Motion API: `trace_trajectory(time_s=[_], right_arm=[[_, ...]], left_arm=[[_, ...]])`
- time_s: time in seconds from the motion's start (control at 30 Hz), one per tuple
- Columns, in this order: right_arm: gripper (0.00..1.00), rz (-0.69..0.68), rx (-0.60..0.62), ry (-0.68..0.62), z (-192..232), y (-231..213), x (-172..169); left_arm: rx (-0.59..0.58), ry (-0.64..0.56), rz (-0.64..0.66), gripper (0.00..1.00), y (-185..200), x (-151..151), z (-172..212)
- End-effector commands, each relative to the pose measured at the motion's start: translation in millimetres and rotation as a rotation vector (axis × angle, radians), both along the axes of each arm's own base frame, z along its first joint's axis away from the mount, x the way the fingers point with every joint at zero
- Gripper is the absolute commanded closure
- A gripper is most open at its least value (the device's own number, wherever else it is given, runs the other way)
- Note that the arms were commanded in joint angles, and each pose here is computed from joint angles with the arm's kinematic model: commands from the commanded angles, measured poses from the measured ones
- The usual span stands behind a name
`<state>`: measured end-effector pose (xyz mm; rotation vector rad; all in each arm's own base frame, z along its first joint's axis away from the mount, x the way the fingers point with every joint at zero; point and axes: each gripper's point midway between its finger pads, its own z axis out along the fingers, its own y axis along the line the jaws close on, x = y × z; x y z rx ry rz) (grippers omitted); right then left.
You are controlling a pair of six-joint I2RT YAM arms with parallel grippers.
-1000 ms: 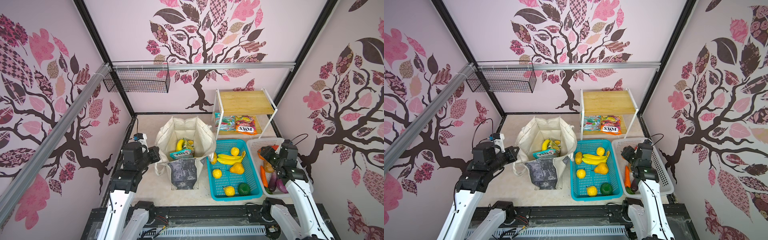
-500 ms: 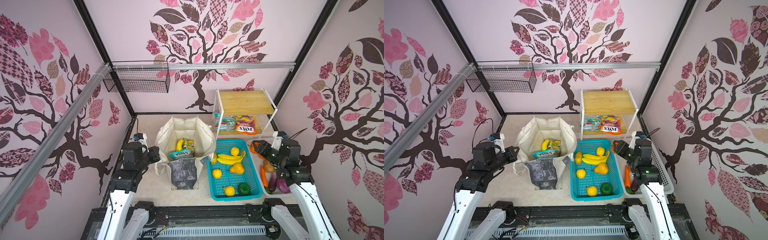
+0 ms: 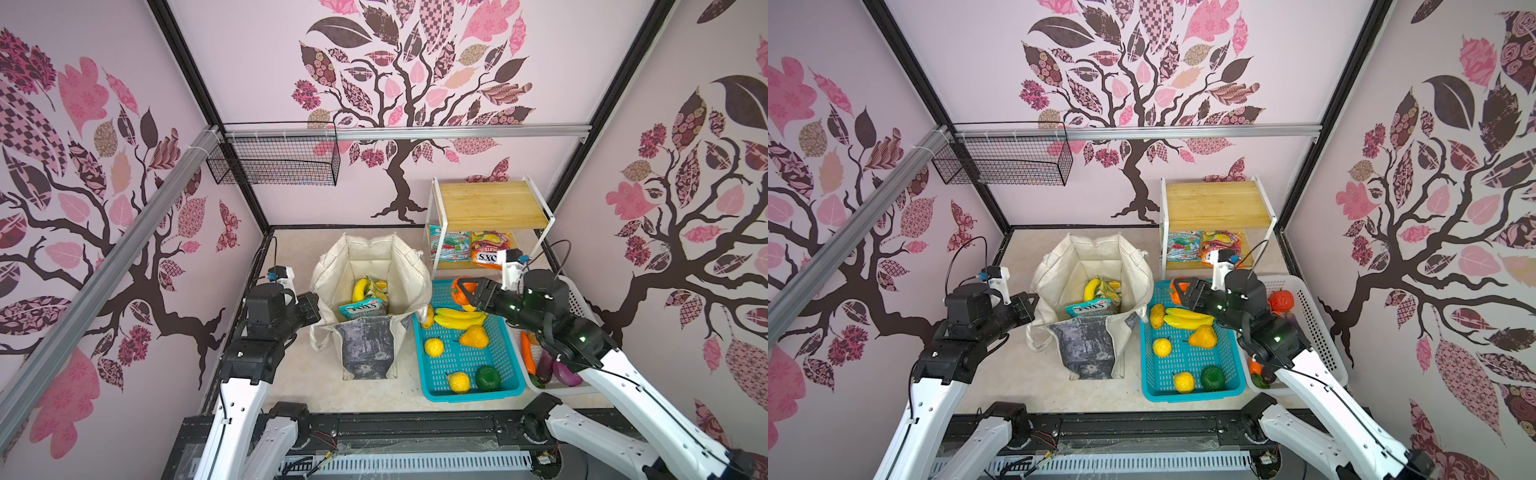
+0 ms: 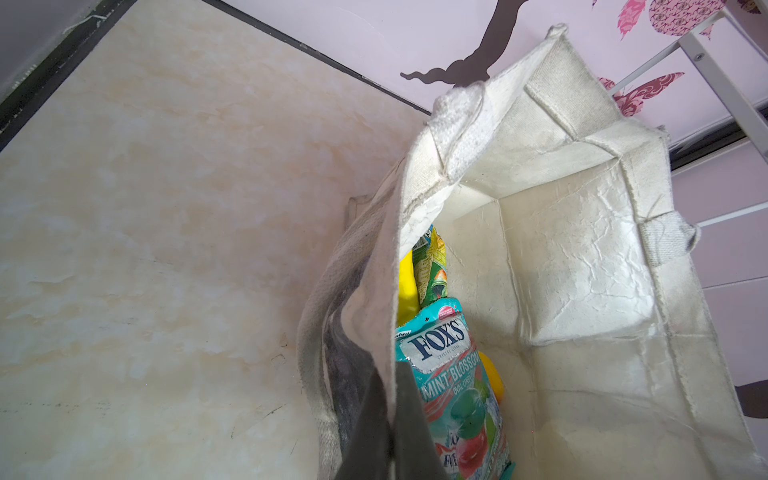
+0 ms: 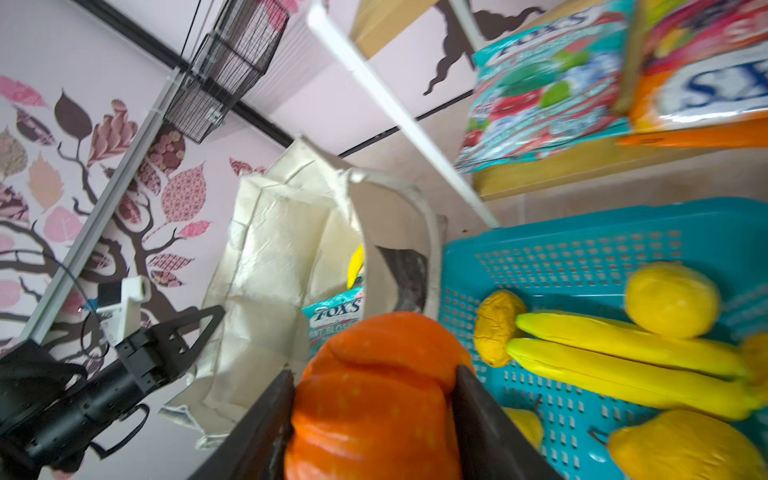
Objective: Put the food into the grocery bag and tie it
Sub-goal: 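Lift the orange pepper with the right gripper and carry it over the tote, then lower the orange pepper into the tote and open the right gripper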
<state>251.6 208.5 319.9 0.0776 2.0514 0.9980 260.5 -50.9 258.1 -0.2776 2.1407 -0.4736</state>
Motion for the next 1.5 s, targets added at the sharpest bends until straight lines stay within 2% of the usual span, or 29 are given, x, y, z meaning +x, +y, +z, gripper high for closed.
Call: trace_trajectory(time_s=[0.0,0.13,0.3,0.5,0.67,1.07,1.47], right_arm=[[0.4,-0.013,0.008,-0.076,24.0,32.2,6.9],[0.4,0.073,0.004,-0.09,31.4,78.1,3.2],[0.41,0.121,0.006,-0.08,29.4,105.4,11.9],[0.4,0.199,-0.078,-0.022,1.2,153.1,25.5],[0.39,0.259,-0.169,0.067,-40.1,184.5,33.9],[0.36,0.277,-0.321,0.172,-114.9,204.1,48.6],[0.32,0.264,-0.448,0.263,-180.6,201.0,52.2]], left_arm=[[0.005,0.019,-0.019,1.0,-2.3,-1.1,-10.4],[0.003,0.024,-0.024,1.0,-3.0,-0.4,-11.1],[-0.004,0.021,-0.034,1.0,-5.3,-0.6,-10.7],[-0.007,0.021,-0.039,1.0,-6.3,-0.1,-10.6],[-0.007,0.023,-0.04,1.0,-6.4,0.3,-11.3],[-0.006,0.026,-0.036,1.0,-5.6,0.5,-12.1],[-0.006,0.03,-0.037,1.0,-6.1,0.7,-13.0]])
